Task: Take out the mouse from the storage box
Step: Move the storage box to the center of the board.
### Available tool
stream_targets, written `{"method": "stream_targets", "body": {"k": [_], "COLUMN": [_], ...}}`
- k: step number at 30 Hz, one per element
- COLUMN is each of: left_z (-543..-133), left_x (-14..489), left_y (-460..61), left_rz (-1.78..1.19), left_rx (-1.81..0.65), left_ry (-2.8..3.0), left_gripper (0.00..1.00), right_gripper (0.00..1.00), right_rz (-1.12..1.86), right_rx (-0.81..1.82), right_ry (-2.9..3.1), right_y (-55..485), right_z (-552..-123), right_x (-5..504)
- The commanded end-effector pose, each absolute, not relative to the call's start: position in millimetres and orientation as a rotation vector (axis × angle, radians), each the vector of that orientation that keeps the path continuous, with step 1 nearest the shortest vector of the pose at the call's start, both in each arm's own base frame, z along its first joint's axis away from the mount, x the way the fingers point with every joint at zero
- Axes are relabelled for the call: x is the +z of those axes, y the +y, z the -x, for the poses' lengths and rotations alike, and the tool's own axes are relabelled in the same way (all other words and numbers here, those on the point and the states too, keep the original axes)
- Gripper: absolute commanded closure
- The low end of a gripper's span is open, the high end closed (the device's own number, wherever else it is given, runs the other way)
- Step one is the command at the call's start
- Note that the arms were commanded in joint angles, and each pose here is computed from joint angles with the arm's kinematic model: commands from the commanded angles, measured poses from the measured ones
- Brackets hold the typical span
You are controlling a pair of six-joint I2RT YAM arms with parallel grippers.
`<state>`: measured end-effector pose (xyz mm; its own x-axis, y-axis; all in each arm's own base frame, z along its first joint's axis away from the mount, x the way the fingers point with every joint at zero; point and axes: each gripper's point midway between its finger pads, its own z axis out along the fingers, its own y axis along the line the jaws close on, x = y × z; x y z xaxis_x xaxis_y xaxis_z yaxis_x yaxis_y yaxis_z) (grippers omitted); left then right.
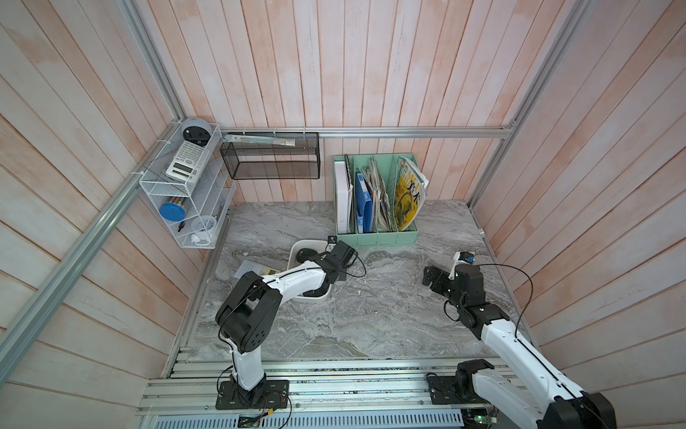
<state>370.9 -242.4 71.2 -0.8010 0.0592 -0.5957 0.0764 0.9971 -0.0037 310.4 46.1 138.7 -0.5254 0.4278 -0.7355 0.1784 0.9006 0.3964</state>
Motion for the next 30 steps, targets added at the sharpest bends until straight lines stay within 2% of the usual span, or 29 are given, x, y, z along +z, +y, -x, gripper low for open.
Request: {"method": "stream_targets", "body": {"k": [1, 8, 10, 14, 16, 18, 21, 25, 30], "left_z": [-343, -302, -294, -282, -274, -269, -265, -246, -207], "left_x": [70, 79, 81, 87, 95, 107, 126, 140, 142], "left_y": [-260, -297, -303, -314, -323, -320, -293, -226, -164], "left_rz": [-0.056, -0.127, -0.136, -0.171, -0.228, -0.244, -0.172, 0.081, 0.288], "left_rx": [-0.088, -0.165, -0.207, -0.311, -0.398, -0.419, -0.368, -0.294, -0.300], "left_ry": [2.511, 2.497, 2.501, 2.512, 2.517, 2.511, 2.476, 2.384, 2.294], "left_gripper": [1.00, 1.00, 0.95, 0.73, 0.54, 0.45, 0.40, 0.35, 0.27], "right_gripper": [0.02, 0.02, 0.03, 0.02, 0.02, 0.02, 0.02, 0.03, 0.02], "right_rz": [-0.447, -0.450, -0.449, -0.449, -0.434, -0.369, -0.173, 0.081, 0.230], "right_rx": [0.320, 0.316, 0.317, 0.318, 0.332, 0.374, 0.363, 0.348, 0.385], "right_ry": [2.140, 2.145, 2.147, 2.148, 2.150, 2.158, 2.178, 2.231, 2.278], "right_y": [44, 44, 44, 44, 47, 60, 95, 149, 201], "right_z": [-307, -308, -308, -308, -308, -310, -311, -309, -315], "right_x": [134, 132, 132, 131, 132, 135, 145, 151, 145]}}
